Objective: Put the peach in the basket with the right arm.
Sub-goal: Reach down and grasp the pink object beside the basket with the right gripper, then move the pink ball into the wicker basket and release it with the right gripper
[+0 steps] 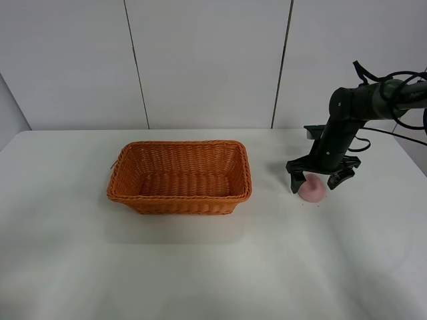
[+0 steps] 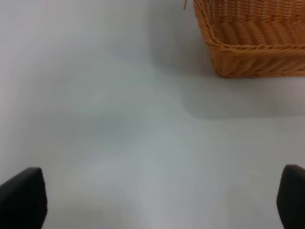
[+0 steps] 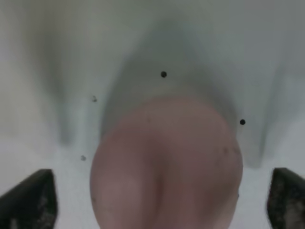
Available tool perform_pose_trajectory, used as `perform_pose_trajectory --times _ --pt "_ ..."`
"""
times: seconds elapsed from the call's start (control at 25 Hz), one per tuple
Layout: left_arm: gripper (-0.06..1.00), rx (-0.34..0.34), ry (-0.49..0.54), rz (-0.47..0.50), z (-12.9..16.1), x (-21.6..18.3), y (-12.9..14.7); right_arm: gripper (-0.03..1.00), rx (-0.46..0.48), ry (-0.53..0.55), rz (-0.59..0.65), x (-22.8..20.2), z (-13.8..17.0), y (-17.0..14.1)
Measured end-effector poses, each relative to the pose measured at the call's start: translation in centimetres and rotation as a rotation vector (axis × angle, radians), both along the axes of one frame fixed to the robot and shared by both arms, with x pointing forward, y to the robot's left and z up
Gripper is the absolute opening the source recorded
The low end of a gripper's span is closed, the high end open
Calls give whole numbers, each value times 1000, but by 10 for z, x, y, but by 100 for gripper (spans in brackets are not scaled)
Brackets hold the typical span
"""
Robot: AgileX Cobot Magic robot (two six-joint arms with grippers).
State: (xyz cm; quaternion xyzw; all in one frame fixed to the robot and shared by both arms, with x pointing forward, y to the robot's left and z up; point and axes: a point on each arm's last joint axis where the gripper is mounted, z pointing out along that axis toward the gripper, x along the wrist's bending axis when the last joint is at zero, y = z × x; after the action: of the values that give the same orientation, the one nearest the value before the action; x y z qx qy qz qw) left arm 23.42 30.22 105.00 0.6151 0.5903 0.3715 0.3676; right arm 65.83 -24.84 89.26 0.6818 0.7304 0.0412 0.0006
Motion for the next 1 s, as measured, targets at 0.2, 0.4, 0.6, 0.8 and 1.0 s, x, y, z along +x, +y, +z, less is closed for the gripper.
perform_pose_trajectory --times 0.2,0.4,0.6,0.8,1.0 --pt "99 0 0 0 0 0 0 14 -2 1 -13 0 0 0" --pt "99 0 0 0 0 0 0 -1 -2 -4 -13 3 11 0" --pt "99 0 0 0 0 0 0 -1 6 -62 -6 18 56 2" --pt "99 0 0 0 0 0 0 -1 16 -140 0 29 109 3" --pt "99 0 0 0 0 0 0 -1 29 -262 2 39 153 4"
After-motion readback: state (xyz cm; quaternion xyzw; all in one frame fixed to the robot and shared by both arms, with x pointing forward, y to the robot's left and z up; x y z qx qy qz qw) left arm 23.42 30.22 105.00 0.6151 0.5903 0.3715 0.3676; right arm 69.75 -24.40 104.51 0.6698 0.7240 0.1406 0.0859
